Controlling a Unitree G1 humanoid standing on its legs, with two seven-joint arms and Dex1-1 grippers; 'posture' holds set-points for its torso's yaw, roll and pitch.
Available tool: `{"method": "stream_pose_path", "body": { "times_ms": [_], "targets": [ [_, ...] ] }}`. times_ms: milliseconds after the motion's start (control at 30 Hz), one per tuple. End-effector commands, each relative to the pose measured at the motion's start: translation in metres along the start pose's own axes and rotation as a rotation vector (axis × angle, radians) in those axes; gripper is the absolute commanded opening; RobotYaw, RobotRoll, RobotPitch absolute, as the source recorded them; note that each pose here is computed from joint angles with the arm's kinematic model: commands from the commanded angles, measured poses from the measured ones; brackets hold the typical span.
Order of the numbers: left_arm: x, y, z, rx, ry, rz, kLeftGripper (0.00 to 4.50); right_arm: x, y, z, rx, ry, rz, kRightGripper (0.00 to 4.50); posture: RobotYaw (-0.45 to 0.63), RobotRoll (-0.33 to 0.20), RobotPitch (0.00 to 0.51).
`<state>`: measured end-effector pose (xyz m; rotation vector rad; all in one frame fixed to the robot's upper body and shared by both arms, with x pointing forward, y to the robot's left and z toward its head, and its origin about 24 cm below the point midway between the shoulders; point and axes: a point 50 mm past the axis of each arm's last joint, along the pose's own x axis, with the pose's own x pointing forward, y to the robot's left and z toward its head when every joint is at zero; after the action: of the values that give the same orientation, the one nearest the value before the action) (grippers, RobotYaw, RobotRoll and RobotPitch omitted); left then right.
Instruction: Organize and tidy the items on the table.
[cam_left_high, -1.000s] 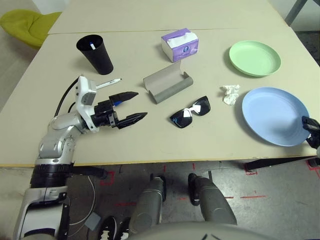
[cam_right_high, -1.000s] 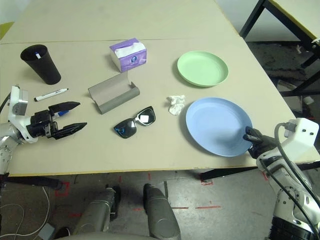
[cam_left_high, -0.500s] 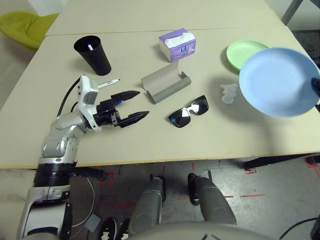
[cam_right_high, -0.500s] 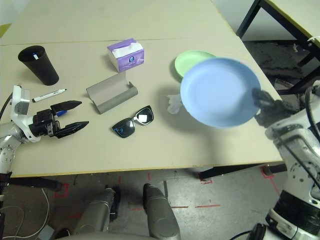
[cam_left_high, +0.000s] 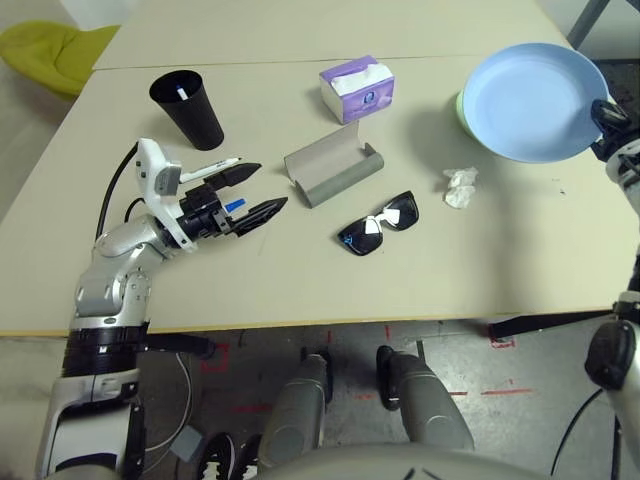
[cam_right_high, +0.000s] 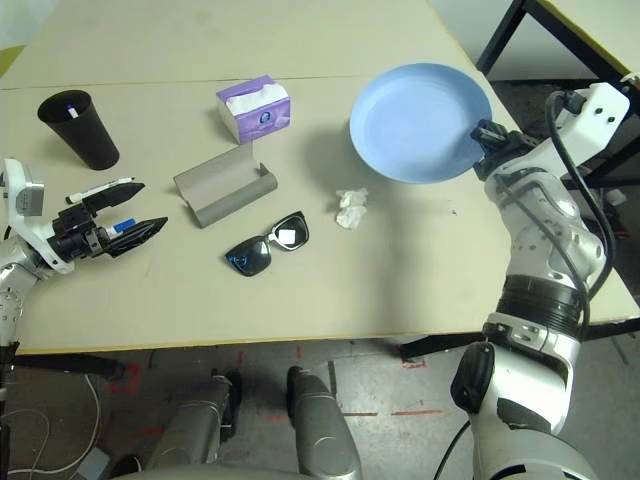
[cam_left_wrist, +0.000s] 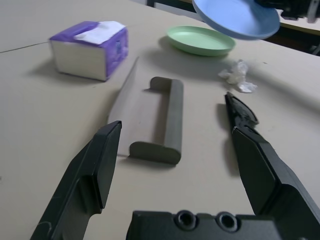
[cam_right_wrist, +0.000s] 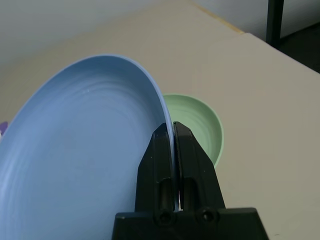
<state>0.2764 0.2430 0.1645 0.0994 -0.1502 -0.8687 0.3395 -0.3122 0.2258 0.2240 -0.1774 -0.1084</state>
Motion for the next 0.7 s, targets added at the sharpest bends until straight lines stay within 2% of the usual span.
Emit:
{"method": "stream_pose_path", "body": {
  "times_ms": [33, 233, 700],
  "targets": [
    [-0.003, -0.004, 0.0, -0.01, -0.007, 0.013, 4.5, 0.006, 0.007, -0.003, -0.019, 0.011, -0.004, 0.01, -0.14, 0.0, 0.213],
    [-0.001, -0.006, 0.001, -0.014, -0.02, 0.016, 4.5, 0.026, 0.021, 0.001, -0.028, 0.027, -0.005, 0.01, -0.14, 0.0, 0.212],
    [0.004, -0.009, -0.001, -0.033, -0.045, 0.013, 4.5, 0.036, -0.003, 0.003, -0.136, 0.024, -0.169, 0.01, -0.15, 0.0, 0.212]
  ]
}}
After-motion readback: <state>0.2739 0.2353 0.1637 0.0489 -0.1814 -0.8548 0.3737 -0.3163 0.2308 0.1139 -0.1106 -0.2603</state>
